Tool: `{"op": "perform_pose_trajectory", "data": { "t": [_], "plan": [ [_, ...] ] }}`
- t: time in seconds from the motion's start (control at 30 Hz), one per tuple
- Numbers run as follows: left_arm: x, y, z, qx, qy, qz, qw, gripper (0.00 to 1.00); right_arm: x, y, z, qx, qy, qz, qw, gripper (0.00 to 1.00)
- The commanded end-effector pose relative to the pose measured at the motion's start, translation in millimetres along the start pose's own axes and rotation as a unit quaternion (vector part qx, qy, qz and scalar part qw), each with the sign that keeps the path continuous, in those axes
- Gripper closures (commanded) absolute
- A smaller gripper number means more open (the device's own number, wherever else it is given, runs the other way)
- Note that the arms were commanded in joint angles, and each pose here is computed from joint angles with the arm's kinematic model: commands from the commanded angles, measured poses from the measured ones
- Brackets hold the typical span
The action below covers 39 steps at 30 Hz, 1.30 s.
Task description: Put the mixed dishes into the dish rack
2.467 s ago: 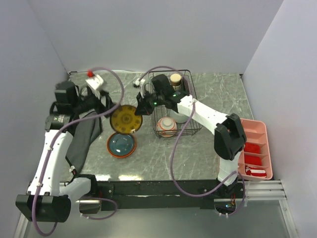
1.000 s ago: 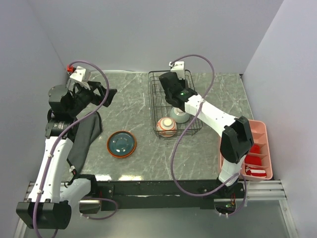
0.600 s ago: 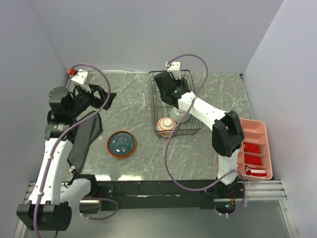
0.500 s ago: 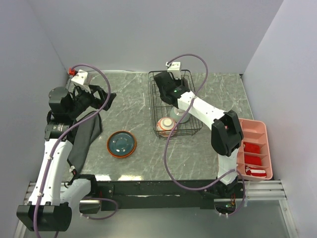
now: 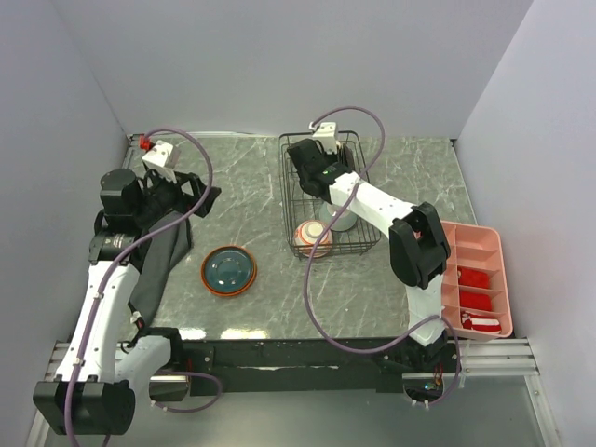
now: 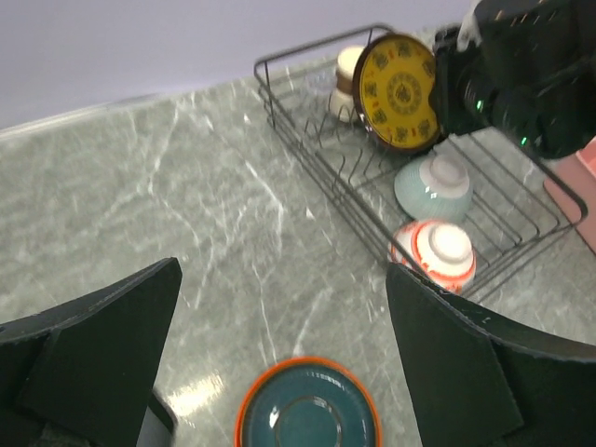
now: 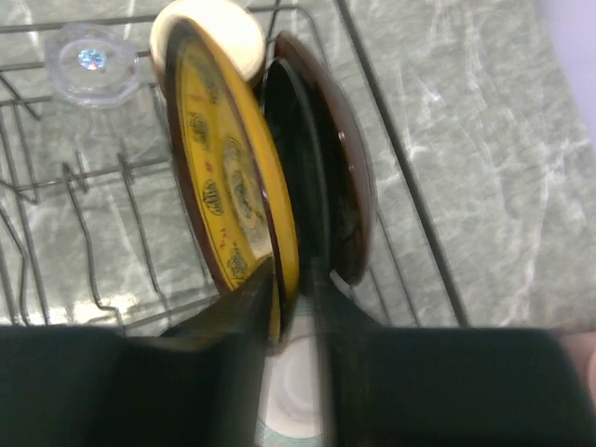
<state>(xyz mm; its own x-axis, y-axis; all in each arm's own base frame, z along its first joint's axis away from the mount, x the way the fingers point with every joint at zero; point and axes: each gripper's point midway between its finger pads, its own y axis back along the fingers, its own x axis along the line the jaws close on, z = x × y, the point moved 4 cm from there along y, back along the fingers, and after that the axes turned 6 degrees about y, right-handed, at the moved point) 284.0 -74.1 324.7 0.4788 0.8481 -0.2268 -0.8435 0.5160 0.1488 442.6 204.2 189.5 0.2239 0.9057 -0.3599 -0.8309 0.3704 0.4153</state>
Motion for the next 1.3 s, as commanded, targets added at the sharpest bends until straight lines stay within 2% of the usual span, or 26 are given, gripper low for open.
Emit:
{"op": "perform_pose_trajectory", "data": {
  "t": [0.0, 0.03, 0.13, 0.37, 0.47, 0.5, 0.53, 0.6, 0.77, 0.8, 1.03, 1.13, 1.27],
  "plan": [
    [6, -2, -30, 0.043, -0.001, -0.005, 0.999, 0.01, -1, 11, 23, -0.018, -0.018, 0.033, 0.999, 0.60],
    [10, -3, -39, 0.054, -0.014, -0.003, 0.998, 0.01, -3, 16, 28, -0.023, -0.023, 0.040, 0.999, 0.50],
    [22, -6, -76, 0.102, -0.017, 0.005, 0.995, 0.01, -10, 36, 49, -0.040, -0.043, 0.066, 0.996, 0.40],
    [33, -10, -132, 0.188, -0.011, -0.019, 0.982, 0.01, -31, 87, 82, -0.076, -0.097, 0.124, 0.985, 0.32],
    [38, -9, -161, 0.250, -0.013, -0.035, 0.968, 0.00, -30, 107, 87, -0.092, -0.090, 0.203, 0.971, 0.26],
    [41, -9, -167, 0.261, -0.025, -0.040, 0.964, 0.00, -35, 116, 91, -0.108, -0.066, 0.226, 0.966, 0.22],
    [44, -10, -176, 0.277, -0.021, -0.040, 0.960, 0.00, -34, 121, 90, -0.117, -0.053, 0.250, 0.960, 0.10],
    [48, -9, -184, 0.290, -0.037, -0.045, 0.955, 0.00, -35, 132, 75, -0.121, -0.016, 0.296, 0.947, 0.00],
    [63, -12, -210, 0.336, -0.050, -0.039, 0.940, 0.01, -46, 142, 35, -0.106, 0.019, 0.365, 0.925, 0.00],
    [65, -13, -213, 0.345, -0.051, -0.042, 0.936, 0.02, -50, 152, 34, -0.109, 0.017, 0.397, 0.911, 0.00],
    [66, -16, -232, 0.382, -0.048, -0.083, 0.919, 0.09, -74, 151, 19, -0.080, -0.033, 0.451, 0.888, 0.00],
    [74, -18, -236, 0.397, -0.059, -0.073, 0.913, 0.12, -79, 148, 14, -0.082, -0.030, 0.455, 0.886, 0.00],
    [84, -22, -243, 0.413, -0.080, -0.070, 0.904, 0.23, -84, 144, 12, -0.083, -0.035, 0.448, 0.890, 0.00]
  ]
}}
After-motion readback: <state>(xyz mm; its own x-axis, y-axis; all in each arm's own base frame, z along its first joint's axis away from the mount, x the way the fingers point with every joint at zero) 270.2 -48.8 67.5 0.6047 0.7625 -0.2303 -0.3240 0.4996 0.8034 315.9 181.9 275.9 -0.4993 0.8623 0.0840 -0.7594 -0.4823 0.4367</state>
